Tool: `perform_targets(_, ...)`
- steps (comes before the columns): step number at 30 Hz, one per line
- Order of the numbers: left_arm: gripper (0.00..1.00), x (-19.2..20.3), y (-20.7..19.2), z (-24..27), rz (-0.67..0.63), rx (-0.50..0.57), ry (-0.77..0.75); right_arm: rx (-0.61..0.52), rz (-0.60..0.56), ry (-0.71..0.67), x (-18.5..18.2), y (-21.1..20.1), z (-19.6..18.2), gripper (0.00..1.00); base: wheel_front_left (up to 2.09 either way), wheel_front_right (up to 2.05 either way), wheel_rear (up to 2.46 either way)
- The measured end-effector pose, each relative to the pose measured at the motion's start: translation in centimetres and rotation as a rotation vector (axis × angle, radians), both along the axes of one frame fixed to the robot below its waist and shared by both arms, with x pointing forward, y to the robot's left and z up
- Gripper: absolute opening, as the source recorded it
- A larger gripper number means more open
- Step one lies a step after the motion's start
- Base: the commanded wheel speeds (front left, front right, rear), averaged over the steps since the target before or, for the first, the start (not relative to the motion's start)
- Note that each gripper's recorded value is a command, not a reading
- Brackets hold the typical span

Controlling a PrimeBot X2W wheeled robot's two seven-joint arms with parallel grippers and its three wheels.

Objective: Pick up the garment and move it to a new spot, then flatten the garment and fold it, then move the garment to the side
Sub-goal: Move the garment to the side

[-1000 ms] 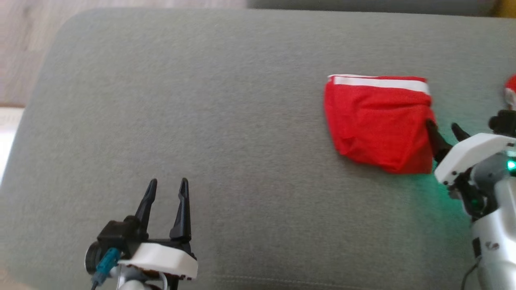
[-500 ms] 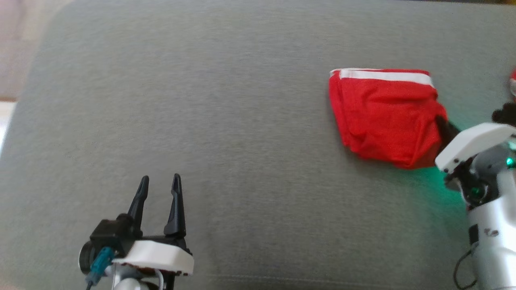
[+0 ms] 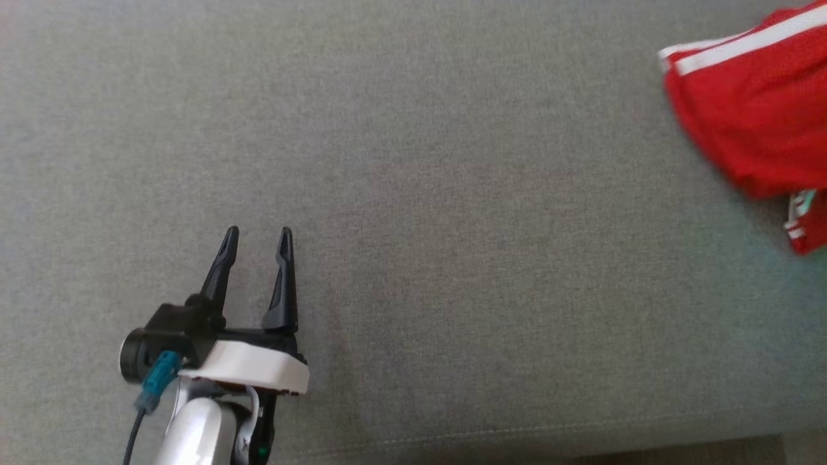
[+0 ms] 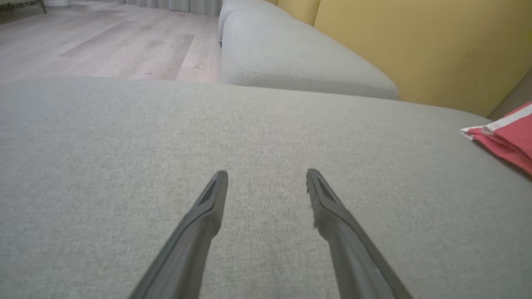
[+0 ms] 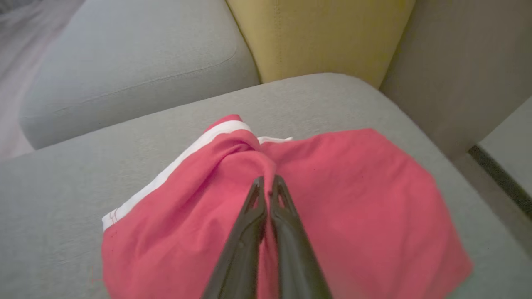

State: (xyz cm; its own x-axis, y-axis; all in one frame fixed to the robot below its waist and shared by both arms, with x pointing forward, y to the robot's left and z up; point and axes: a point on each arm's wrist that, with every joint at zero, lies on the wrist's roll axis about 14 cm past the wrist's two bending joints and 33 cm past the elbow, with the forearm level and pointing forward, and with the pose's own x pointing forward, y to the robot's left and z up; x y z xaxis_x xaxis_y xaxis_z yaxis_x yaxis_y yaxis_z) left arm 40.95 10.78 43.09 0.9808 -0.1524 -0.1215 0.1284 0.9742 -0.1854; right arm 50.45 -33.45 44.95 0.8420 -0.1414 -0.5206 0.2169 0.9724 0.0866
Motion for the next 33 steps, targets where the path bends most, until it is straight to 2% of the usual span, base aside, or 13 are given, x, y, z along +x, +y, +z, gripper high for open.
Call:
perform_targets(5,1.00,-0.2,0.4,-1.4,0.005,0.014,0.039,-0.161,-0.039,0.072,0.1,-4.5,0.4,0.00,0.00,0.00,0.00)
perform_targets(10,1.00,-0.7,1.8,-1.5,0.043,0.029,0.047,-0.257,-0.084,0.137,-0.4,-6.9,-0.4,0.00,0.00,0.00,0.00)
perform_targets(11,1.00,-0.7,1.9,-1.5,0.047,0.030,0.046,-0.275,-0.096,0.135,-0.6,-7.3,-0.5,0.47,0.00,0.00,0.00)
perform_targets(12,1.00,-0.7,2.0,-1.4,0.049,0.030,0.043,-0.296,-0.109,0.132,-0.8,-7.8,-0.4,1.00,0.00,0.00,0.00)
perform_targets(15,1.00,-0.9,2.1,-0.9,0.051,0.031,0.031,-0.350,-0.119,0.161,-1.6,-8.3,-0.6,1.00,0.00,0.00,0.00)
perform_targets(19,1.00,-1.1,1.8,-0.4,0.045,0.028,0.020,-0.385,-0.086,0.140,-2.1,-6.9,-0.7,1.00,0.00,0.00,0.00)
perform_targets(23,1.00,-1.8,1.5,0.1,0.039,0.027,0.012,-0.399,-0.055,-0.004,-1.9,-4.9,1.6,1.00,0.00,0.00,0.00)
perform_targets(26,1.00,-2.1,1.2,0.6,0.033,0.019,0.000,-0.368,-0.030,-0.113,-2.3,-2.6,3.3,1.00,0.00,0.00,0.00)
perform_targets(33,1.00,-4.0,2.7,1.1,0.088,0.030,0.003,-0.301,0.039,-0.252,-6.8,2.1,4.2,1.00,0.00,0.00,0.00)
